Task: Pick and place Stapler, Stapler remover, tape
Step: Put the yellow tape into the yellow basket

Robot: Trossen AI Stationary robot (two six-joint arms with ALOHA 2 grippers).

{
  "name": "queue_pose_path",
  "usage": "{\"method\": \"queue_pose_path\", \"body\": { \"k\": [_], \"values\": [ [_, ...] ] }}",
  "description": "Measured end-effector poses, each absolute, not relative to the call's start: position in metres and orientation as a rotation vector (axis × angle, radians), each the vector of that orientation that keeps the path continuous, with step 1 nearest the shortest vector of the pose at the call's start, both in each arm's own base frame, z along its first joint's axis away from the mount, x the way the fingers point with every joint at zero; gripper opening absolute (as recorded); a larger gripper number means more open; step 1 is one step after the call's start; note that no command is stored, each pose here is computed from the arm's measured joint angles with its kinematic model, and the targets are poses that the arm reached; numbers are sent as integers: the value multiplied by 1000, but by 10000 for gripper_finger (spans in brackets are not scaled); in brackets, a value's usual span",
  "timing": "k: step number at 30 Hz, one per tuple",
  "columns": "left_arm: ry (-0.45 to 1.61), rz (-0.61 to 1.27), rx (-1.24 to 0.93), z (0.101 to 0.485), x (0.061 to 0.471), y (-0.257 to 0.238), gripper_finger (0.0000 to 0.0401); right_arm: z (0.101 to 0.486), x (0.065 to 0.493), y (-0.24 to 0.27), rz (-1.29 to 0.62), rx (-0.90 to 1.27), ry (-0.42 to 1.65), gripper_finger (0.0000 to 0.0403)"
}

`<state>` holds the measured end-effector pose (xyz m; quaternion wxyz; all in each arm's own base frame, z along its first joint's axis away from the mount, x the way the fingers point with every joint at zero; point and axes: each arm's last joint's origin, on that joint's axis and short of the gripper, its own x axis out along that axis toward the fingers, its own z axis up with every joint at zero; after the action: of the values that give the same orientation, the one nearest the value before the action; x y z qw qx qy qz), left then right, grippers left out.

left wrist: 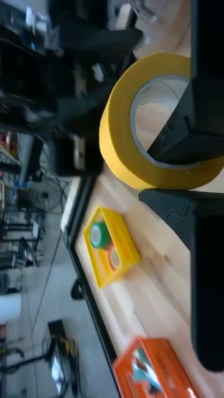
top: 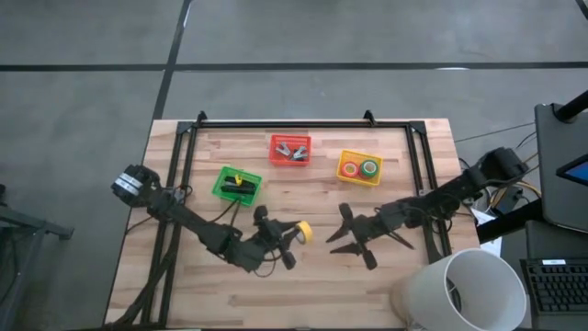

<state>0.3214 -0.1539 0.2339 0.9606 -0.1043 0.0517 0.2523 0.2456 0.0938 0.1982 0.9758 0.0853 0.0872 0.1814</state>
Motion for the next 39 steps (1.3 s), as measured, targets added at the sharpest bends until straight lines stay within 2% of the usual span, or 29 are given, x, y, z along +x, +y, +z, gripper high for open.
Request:
{"method": "queue_pose_path", "body": {
  "k": [7,11,18,24,34,39],
  "values": [
    [72,445,-233,240,328,-149,64,196,253,91,310,164,120,205],
    [66,434,-245,239,330,-147,59,198,256,91,284,173,51,225],
    [25,393,-263,244,334,-145,63,191,271,95,235,175,70,244],
    [43,391,-238,235,337,-146,60,187,286,101,236,124,84,251],
    [34,398,-245,234,336,-146,65,192,283,100,239,104,57,221],
    [34,398,-245,234,336,-146,62,193,283,101,249,103,52,221]
  ]
}}
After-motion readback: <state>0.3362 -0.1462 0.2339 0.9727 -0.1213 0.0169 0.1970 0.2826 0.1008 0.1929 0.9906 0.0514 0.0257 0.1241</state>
